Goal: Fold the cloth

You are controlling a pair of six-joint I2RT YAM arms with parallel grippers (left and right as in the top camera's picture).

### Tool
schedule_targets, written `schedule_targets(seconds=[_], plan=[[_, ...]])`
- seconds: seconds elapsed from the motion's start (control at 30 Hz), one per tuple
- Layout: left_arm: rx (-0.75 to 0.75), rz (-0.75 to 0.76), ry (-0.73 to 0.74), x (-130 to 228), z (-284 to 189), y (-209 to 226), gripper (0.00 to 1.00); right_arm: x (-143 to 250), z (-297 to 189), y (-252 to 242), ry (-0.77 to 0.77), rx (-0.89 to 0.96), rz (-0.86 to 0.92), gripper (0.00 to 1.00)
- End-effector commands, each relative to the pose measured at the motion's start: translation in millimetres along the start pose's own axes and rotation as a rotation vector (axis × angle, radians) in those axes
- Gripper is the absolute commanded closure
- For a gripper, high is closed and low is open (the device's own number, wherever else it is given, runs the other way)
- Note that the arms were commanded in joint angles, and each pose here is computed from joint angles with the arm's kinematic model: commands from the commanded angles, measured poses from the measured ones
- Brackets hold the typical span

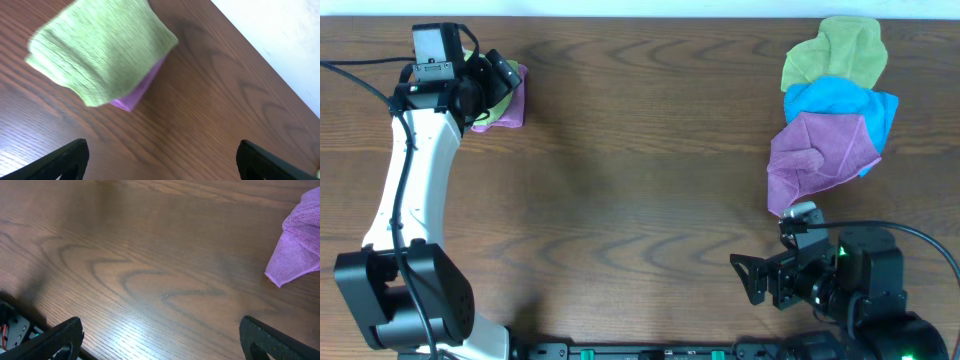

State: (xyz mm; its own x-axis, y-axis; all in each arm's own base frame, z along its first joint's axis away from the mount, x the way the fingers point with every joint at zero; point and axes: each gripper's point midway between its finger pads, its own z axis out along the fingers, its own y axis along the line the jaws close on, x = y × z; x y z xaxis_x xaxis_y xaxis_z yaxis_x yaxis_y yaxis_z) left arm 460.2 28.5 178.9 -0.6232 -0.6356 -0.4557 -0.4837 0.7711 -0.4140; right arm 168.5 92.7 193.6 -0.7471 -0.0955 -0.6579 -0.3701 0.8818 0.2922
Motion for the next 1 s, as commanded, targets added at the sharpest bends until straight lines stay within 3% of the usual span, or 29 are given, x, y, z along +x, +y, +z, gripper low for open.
schedule_targets(seconds=[0.0, 0.23, 0.43, 0.63, 0.97], plan=[[-0.071, 0.015, -0.090, -21.6, -1.3, 10.4, 0.05, 1.7, 1.2, -1.1, 0.003, 0.000, 0.021, 0.01], [-0.131, 0.009, -0.015, -5.1, 83.1, 33.8, 0.05, 1.8, 1.2, -1.1, 0.003, 0.000, 0.021, 0.01], [-0.162, 0.002, 0.052, 14.4, 115.8, 48.8, 0.05, 1.7, 1.2, -1.1, 0.003, 0.000, 0.021, 0.01], [-0.051, 0.004, 0.043, 5.1, 85.7, 20.4, 0.05, 1.7, 1.2, -1.1, 0.003, 0.000, 0.021, 0.01], [0.057, 0.039, 0.013, 1.9, -32.0, -11.4, 0.05, 1.7, 1.2, -1.1, 0.003, 0.000, 0.021, 0.01]])
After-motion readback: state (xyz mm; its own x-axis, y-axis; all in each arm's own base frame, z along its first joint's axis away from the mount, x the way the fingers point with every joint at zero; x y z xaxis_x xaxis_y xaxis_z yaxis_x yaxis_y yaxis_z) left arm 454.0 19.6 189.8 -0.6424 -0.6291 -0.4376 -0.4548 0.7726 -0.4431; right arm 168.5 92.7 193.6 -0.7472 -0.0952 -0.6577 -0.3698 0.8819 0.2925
